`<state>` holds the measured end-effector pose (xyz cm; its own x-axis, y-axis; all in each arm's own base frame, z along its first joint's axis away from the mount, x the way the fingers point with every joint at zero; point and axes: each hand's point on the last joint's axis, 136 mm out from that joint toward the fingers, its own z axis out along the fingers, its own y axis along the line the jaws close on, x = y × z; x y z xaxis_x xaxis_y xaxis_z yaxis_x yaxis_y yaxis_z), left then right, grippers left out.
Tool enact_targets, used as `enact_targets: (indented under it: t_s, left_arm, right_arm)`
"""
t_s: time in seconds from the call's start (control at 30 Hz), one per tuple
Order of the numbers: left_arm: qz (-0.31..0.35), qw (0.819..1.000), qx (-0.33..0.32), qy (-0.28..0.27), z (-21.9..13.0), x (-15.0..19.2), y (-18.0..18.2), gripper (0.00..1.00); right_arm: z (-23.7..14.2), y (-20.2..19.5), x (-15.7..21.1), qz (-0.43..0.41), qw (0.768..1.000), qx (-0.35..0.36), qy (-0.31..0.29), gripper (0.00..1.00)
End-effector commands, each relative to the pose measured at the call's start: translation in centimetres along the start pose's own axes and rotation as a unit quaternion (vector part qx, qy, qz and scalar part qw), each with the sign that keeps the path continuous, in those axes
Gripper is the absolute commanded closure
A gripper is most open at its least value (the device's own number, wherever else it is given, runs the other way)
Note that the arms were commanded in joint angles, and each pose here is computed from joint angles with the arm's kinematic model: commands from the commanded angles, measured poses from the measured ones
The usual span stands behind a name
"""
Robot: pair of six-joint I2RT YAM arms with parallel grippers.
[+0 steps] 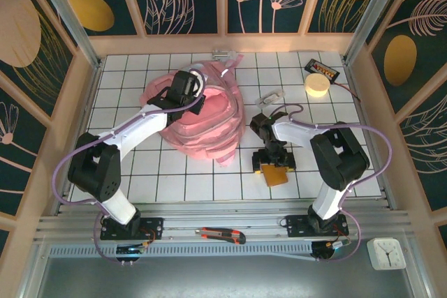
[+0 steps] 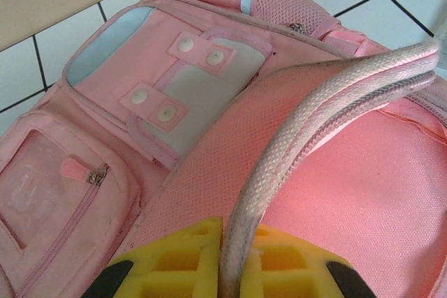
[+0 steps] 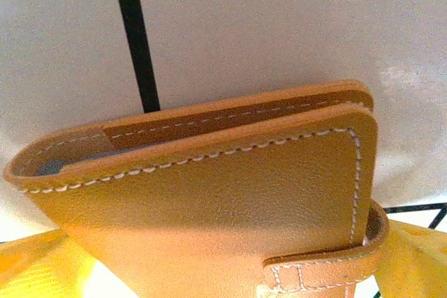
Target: Pack the student bag
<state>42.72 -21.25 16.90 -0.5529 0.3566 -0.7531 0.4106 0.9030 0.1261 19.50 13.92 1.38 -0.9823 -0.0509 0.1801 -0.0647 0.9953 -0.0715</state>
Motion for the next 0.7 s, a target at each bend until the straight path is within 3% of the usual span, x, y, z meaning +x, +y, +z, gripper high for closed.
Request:
enact_targets:
  t_s: [0.0,0.23,0.4,0.67]
  left_arm:
    - [-0.018,1.0,-0.005,-0.003,-1.1,0.0,0.7,1.0]
    - [-0.021,1.0,-0.002,-0.003,-1.2,0.0,0.6,1.0]
    - [-0.028,1.0,0.005,-0.008,-1.5,-0.5,0.4,1.0]
    - [-0.048,0.998,0.025,-0.019,-2.1,-1.6,-0.1,1.0]
  right_arm:
    - [1.8,-0.5,-0.1,-0.008,1.0,0.022,0.007,0.03]
    - [0.9,-0.1,-0.5,-0.003,1.0,0.014,-0.009,0.13]
    - [-0.8,0.3,-1.1,0.002,1.0,-0.003,-0.026,0.15]
    - [-4.0,2.1,-1.8,0.018,0.994,-0.099,-0.046,0.15]
